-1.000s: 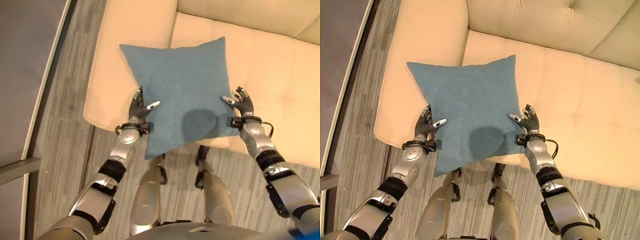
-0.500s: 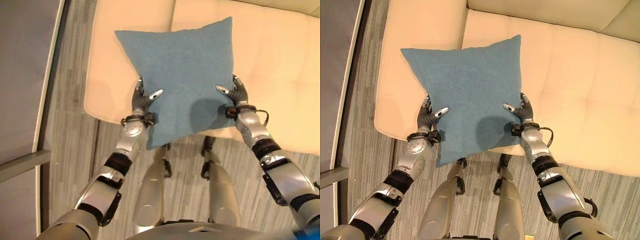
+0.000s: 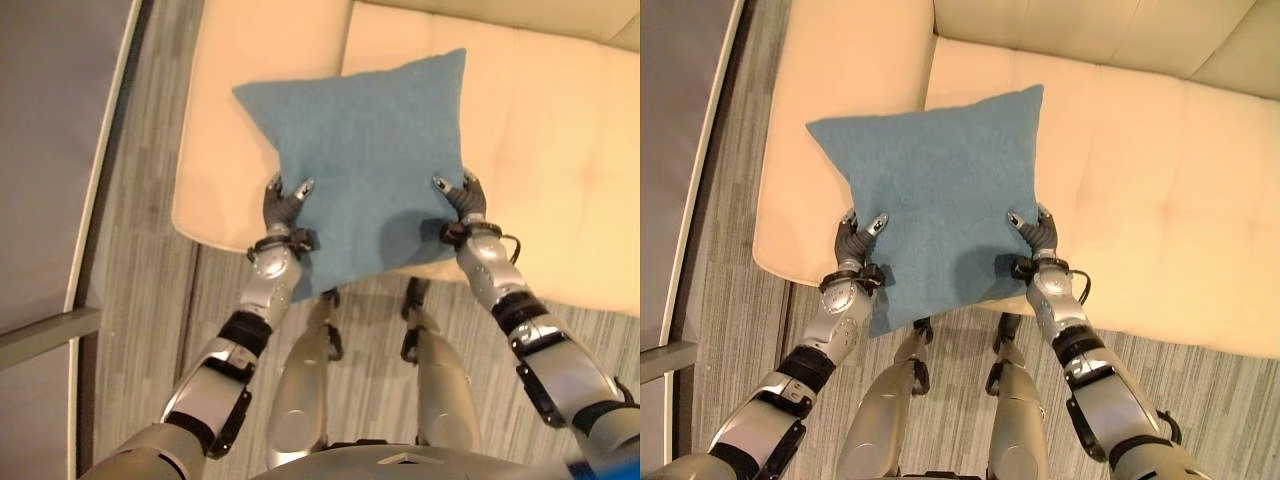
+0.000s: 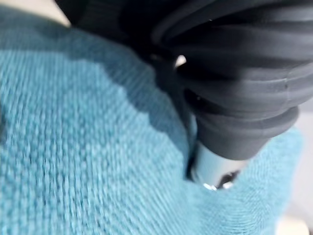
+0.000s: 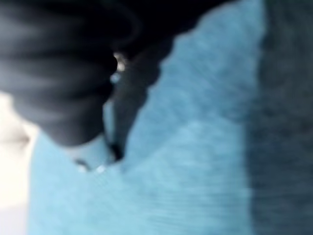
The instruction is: Pick up all the scattered cushions and arrange them neatly on the sofa.
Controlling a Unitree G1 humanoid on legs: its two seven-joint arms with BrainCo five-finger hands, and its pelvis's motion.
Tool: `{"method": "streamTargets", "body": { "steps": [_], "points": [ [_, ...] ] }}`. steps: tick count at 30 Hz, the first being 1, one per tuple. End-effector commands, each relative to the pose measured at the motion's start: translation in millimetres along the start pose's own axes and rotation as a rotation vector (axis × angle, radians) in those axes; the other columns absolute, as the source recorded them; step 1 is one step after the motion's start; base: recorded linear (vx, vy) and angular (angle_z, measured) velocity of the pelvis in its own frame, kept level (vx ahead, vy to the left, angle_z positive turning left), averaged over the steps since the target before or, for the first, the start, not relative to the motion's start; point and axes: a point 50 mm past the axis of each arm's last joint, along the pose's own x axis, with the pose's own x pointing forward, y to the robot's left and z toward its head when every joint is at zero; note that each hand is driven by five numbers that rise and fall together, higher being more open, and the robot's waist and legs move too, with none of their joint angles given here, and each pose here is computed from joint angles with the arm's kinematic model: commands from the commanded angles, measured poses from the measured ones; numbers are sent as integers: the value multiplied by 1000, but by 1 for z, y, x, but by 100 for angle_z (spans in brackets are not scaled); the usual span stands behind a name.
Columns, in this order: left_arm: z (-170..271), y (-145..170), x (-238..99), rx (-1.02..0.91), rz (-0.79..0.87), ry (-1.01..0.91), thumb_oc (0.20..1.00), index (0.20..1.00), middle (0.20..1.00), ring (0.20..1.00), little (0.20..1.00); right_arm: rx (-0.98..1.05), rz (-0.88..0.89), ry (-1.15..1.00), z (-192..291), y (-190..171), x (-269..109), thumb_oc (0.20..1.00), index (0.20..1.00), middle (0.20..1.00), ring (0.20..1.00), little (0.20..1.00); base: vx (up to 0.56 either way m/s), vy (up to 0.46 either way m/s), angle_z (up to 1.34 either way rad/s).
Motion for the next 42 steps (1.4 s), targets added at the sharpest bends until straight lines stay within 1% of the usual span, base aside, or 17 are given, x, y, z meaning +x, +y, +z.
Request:
{"method": "streamTargets", "body": {
  "steps": [1,5,8,9,12,14,17,20,22,28,31,35,42],
  "points": [
    [-7,-45,-8,-43,-151,15,200,200,200,200,200,217,300,-29,-4,96,-23,200,200,200,200,200,50,-41,-2],
    [-15,-41,-21,-46,-172,40,200,200,200,200,200,235,272,-23,-16,84,-37,200,200,200,200,200,14,-104,2],
    [-24,-35,-32,-54,-171,69,200,200,200,200,200,220,229,-5,-29,64,-49,200,200,200,200,200,22,-111,6],
    [-28,-29,-35,-60,-156,80,200,200,200,200,200,209,193,-6,-31,51,-52,200,200,200,200,200,49,-5,9],
    [-31,-22,-41,-77,-141,87,200,200,200,200,200,207,131,-12,-35,33,-57,200,200,200,200,200,28,81,-11],
    [-38,-8,-49,-84,-98,112,200,200,200,200,200,146,77,-4,-40,21,-63,200,200,200,200,200,100,257,-17],
    [-40,7,-55,-31,-69,118,200,200,200,200,200,71,86,-4,-43,22,-70,200,200,200,200,200,27,313,-83],
    [-39,13,-57,-11,-61,117,200,200,200,200,200,43,103,-7,-42,27,-70,200,200,200,200,200,-45,129,-130],
    [-43,20,-60,11,-45,132,200,200,200,200,200,30,123,-1,-43,30,-71,200,200,200,200,200,-13,-48,-81],
    [-51,28,-68,9,-13,169,200,200,200,200,200,-26,132,-24,-38,25,-72,200,200,200,200,200,54,-177,-15],
    [-53,29,-70,-12,-6,180,200,200,200,200,200,-45,135,-22,-38,22,-73,200,200,200,200,200,75,-230,3],
    [-55,17,-70,-57,-36,188,200,200,200,200,200,-105,82,-42,-32,2,-72,200,200,200,200,200,20,-251,1],
    [-56,16,-70,-25,-46,201,200,200,200,200,200,-93,76,-39,-32,4,-69,200,200,200,200,200,112,-70,-2]
  ]
}}
